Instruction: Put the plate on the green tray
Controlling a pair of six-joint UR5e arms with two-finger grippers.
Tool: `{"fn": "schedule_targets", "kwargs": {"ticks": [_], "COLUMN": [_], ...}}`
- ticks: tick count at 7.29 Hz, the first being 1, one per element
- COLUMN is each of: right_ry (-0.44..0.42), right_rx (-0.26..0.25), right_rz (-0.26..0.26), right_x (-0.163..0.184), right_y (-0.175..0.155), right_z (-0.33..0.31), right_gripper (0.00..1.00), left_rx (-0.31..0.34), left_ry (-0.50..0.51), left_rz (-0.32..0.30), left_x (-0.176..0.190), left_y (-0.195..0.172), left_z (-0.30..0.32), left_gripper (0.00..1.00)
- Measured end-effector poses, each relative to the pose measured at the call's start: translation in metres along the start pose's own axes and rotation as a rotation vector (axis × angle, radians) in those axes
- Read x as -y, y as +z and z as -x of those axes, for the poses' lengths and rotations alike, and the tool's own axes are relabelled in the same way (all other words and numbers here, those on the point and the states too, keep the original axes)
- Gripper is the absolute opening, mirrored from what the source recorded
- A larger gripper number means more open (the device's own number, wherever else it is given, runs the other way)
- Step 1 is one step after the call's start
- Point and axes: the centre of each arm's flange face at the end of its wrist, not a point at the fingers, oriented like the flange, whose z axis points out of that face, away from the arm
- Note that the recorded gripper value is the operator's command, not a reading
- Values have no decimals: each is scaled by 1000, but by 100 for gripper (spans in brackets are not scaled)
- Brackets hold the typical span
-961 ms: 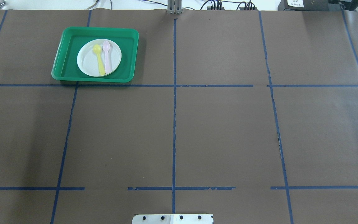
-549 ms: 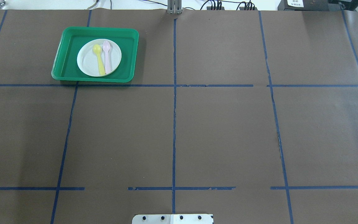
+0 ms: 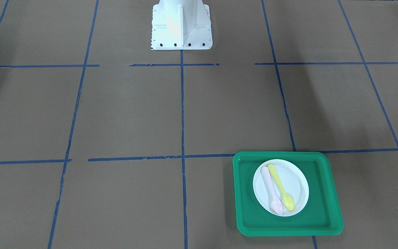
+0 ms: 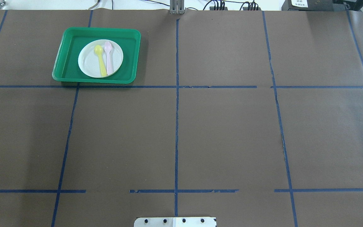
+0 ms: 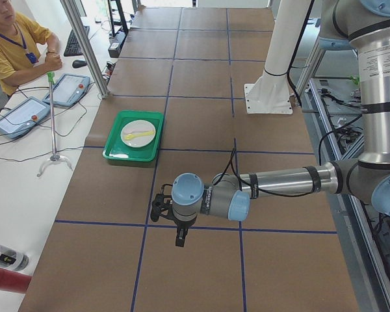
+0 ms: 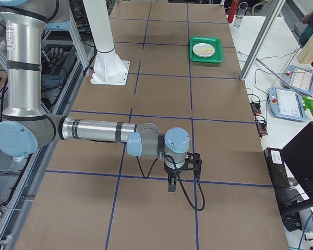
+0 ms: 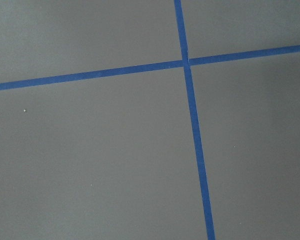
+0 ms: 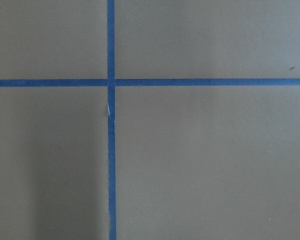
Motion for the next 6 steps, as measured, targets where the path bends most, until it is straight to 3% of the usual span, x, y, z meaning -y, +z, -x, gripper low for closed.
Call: {"fn": "schedule_targets", "kwargs": {"ticks": [3,6], "right_ry": [0,0], "right_rx": [0,-1], "right_rz": [0,0], "right_x": [0,0], "right_y": [0,0], "right_z": [0,0], "right_gripper": [100,100], "left_rx": [7,1], "left_ry": [-4,-7], "left_rz": [-2,0], "left_x": [1,-6], "left_y": [-28,-26], "left_z": [10,13], "left_gripper": [100,100]}}
